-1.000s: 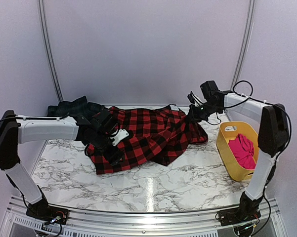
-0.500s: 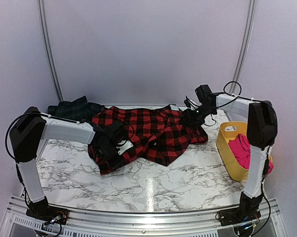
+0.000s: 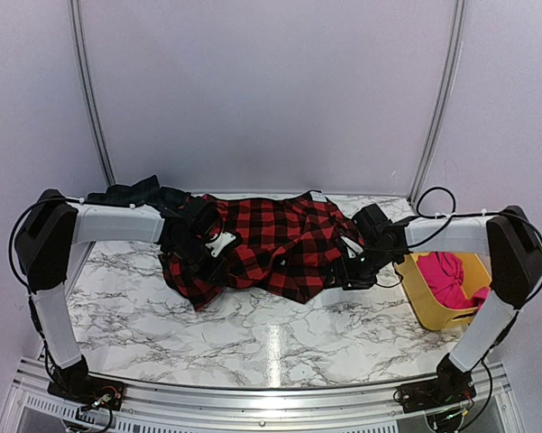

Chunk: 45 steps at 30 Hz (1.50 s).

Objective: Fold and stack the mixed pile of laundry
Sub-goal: Flatten out the crumpled T-shirt at the center of the board.

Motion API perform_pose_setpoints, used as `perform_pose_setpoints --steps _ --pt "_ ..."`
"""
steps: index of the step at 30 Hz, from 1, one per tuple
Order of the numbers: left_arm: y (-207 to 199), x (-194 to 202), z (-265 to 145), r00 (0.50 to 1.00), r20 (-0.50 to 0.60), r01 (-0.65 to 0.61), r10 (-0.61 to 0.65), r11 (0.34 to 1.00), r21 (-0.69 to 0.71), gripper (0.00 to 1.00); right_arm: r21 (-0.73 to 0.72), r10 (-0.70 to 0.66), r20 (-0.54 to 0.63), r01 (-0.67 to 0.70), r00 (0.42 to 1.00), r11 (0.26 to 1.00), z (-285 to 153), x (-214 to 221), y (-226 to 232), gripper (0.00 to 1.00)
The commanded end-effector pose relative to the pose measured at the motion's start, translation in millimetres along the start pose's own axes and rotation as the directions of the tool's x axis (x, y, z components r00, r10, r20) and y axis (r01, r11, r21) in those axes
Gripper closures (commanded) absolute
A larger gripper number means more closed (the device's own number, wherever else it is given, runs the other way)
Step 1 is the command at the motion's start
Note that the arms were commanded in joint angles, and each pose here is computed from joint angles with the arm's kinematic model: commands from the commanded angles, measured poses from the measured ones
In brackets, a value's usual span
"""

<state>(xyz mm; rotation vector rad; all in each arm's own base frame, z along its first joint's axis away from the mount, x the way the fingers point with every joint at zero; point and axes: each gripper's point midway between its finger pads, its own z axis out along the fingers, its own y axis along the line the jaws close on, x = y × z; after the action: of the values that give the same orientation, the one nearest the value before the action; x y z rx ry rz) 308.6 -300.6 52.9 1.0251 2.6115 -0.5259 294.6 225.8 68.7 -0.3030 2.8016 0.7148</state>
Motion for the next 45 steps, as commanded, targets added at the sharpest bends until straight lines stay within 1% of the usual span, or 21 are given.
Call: perform_pose_setpoints --steps 1,5,9,10,11,12,13,14,15,16,20,25,28,32,35,38,40,41,43,44,45 --pt "-8 0 -4 1.000 0.001 0.005 -0.005 0.999 0.037 1.00 -0.014 0.088 0.107 -0.087 0.990 0.996 10 -38 -8 0.38" --pt "-6 1 -8 1.000 0.006 0.001 -0.001 1.000 0.021 1.00 -0.014 0.115 0.125 -0.114 0.985 0.993 21 -49 -12 0.40" --pt "-2 3 -8 1.000 0.004 0.004 -0.004 1.000 0.000 1.00 -0.043 0.181 0.121 -0.177 0.976 0.983 37 -59 -24 0.40" --pt "-2 3 -9 1.000 0.005 0.005 -0.005 1.000 -0.005 1.00 -0.056 0.194 0.119 -0.188 0.974 0.981 41 -62 -25 0.43" --pt "-1 3 -8 1.000 0.004 0.003 -0.003 1.000 -0.007 1.00 -0.069 0.205 0.117 -0.197 0.972 0.978 43 -64 -26 0.47" --pt "0 2 -9 1.000 0.007 0.001 0.000 1.000 -0.011 1.00 -0.082 0.213 0.115 -0.204 0.970 0.975 44 -66 -26 0.55" --pt "1 1 -9 1.000 0.008 -0.004 0.004 1.000 -0.019 1.00 -0.103 0.217 0.106 -0.207 0.970 0.973 44 -67 -24 0.74" --pt "3 -1 -10 1.000 0.012 -0.009 0.010 1.000 -0.030 1.00 -0.116 0.217 0.106 -0.205 0.970 0.972 40 -69 -22 0.84" --pt "4 -3 -12 1.000 0.018 -0.014 0.014 0.999 -0.041 1.00 -0.131 0.213 0.111 -0.198 0.971 0.971 33 -71 -18 0.97" --pt "6 -6 -15 0.999 0.026 -0.018 0.019 0.999 -0.050 1.00 -0.141 0.203 0.123 -0.185 0.971 0.973 22 -73 -12 1.00" --pt "9 -15 -30 0.997 0.058 -0.039 0.044 0.995 -0.092 1.00 -0.203 0.150 0.223 -0.104 0.963 0.974 -52 -78 25 1.00" --pt "12 -17 -53 0.994 0.069 -0.076 0.086 0.987 -0.144 1.00 -0.233 0.133 0.285 -0.066 0.949 0.970 -122 -57 51 1.00" --pt "10 -9 -69 0.992 0.046 -0.110 0.120 0.976 -0.187 1.00 -0.279 0.121 0.313 -0.030 0.942 0.960 -157 -41 69 1.00" --pt "-8 19 -87 0.981 0.000 -0.187 0.192 0.957 -0.220 1.00 -0.336 0.096 0.358 0.032 0.929 0.941 -203 -14 96 1.00" --pt "-38 44 -95 0.961 -0.025 -0.274 0.274 0.942 -0.192 1.00 -0.362 0.099 0.324 0.027 0.941 0.932 -216 19 106 1.00" --pt "-61 66 -97 0.927 -0.059 -0.376 0.371 0.907 -0.190 1.00 -0.397 0.160 0.251 -0.049 0.955 0.916 -217 52 107 1.00" --pt "-70 84 -93 0.904 -0.113 -0.426 0.412 0.885 -0.186 1.00 -0.424 0.189 0.192 -0.093 0.963 0.901 -212 76 108 1.00" --pt "-67 91 -92 0.897 -0.147 -0.439 0.416 0.875 -0.205 0.97 -0.428 0.202 0.159 -0.117 0.966 0.896 -209 89 106 1.00" --pt "-58 98 -91 0.901 -0.189 -0.429 0.390 0.868 -0.251 0.84 -0.424 0.224 0.086 -0.168 0.971 0.890 -199 111 101 1.00" --pt "-54 98 -94 0.911 -0.186 -0.409 0.369 0.868 -0.280 0.72 -0.432 0.232 0.054 -0.186 0.971 0.882 -195 120 101 1.00" --pt "-52 93 -99 0.922 -0.159 -0.387 0.354 0.870 -0.305 0.57 -0.449 0.235 0.016 -0.203 0.972 0.870 -190 129 104 1.00"
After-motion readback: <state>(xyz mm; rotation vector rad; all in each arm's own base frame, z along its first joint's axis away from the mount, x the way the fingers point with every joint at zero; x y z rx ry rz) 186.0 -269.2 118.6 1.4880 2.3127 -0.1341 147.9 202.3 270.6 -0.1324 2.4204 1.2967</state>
